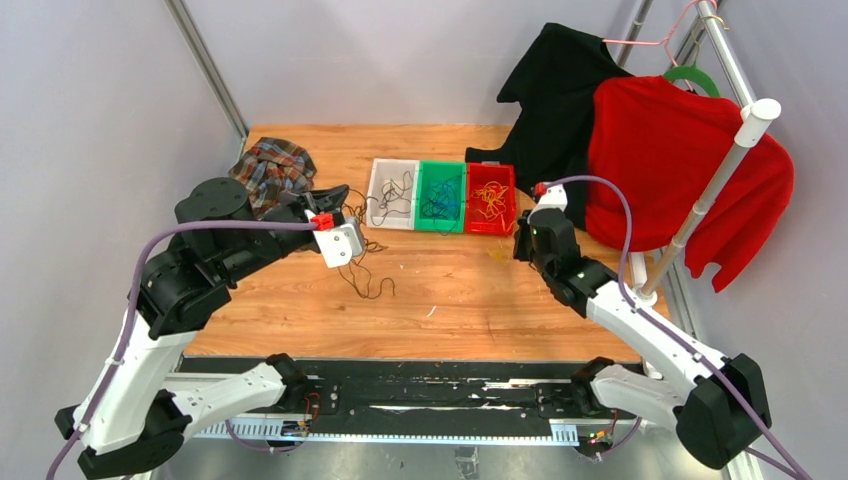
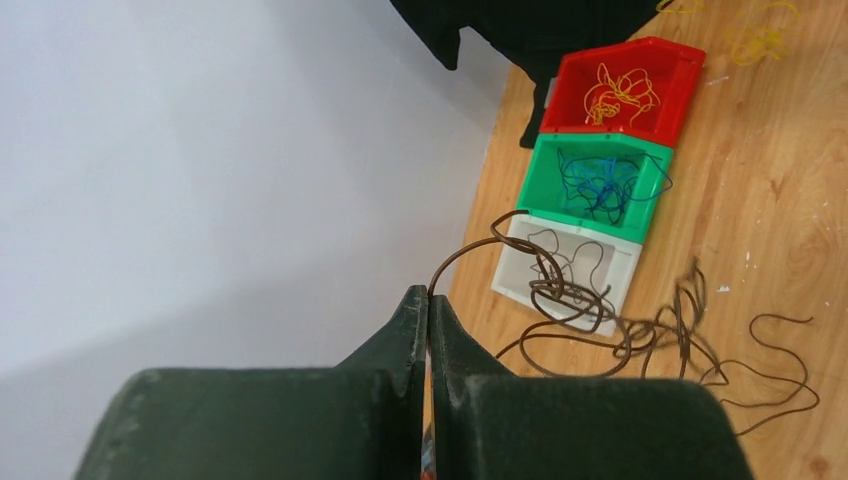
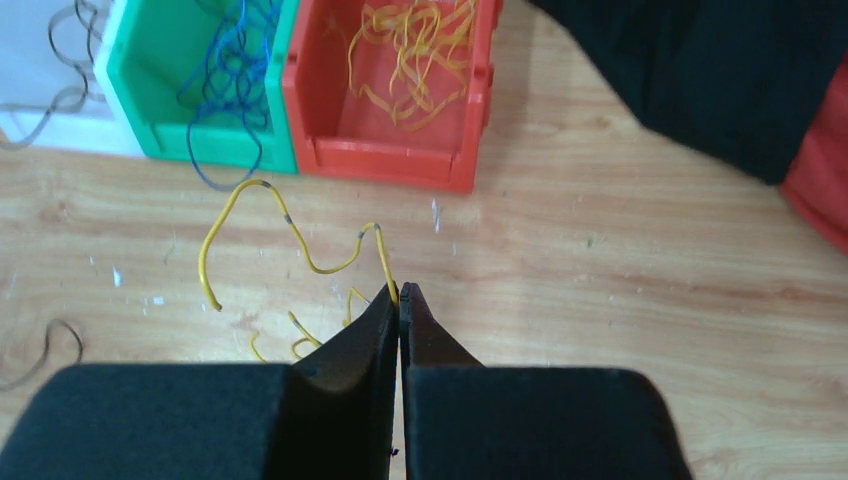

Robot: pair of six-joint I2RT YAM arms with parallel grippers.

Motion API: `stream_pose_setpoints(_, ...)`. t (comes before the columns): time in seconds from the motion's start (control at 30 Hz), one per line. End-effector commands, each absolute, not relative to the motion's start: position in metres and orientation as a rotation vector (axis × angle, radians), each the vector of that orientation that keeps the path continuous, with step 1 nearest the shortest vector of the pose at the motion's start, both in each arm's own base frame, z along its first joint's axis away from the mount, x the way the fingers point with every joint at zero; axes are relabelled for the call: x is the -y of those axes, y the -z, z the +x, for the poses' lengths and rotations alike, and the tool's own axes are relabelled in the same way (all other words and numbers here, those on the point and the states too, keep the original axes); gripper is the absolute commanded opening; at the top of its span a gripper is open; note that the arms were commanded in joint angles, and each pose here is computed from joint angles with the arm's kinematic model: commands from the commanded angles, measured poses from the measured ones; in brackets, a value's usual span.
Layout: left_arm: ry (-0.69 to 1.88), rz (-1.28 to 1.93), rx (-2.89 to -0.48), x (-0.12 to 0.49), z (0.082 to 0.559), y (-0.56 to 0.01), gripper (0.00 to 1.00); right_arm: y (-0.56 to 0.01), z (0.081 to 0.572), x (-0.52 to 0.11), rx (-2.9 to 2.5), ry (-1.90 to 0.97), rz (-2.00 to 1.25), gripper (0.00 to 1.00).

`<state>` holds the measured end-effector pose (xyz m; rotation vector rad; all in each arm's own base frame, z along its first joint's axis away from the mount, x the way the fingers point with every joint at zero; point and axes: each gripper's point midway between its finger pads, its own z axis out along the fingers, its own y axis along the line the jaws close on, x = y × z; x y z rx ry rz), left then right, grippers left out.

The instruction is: Untangle the cables

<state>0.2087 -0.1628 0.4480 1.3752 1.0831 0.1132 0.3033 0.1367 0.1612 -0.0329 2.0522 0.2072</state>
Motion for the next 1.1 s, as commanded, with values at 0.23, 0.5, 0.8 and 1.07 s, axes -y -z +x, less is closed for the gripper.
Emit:
stream_pose_setpoints(0.23,0.043,1.351,-1.102,0.169,0.189,-0.442,0.0,-0.244,0.402,-0.13,-1.85,-0.038,-0.02,0.01)
stream_pose_setpoints(0.5,0.121,1.351,-1.125,0.175,0.183,-0.433,0.0,-0.226,0.468,-0.146,-1.896,-0.029,-0.055,0.07)
stream_pose_setpoints(0.8,0.166,1.35,-1.156,0.18,0.182,-0.424,0.0,-0.238,0.479,-0.149,-1.931,-0.016,-0.057,0.59)
stream_pose_setpoints(1.07,0.195,1.314,-1.219,0.184,0.188,-0.42,0.0,-0.287,0.413,-0.203,-1.781,-0.412,-0.215,0.69)
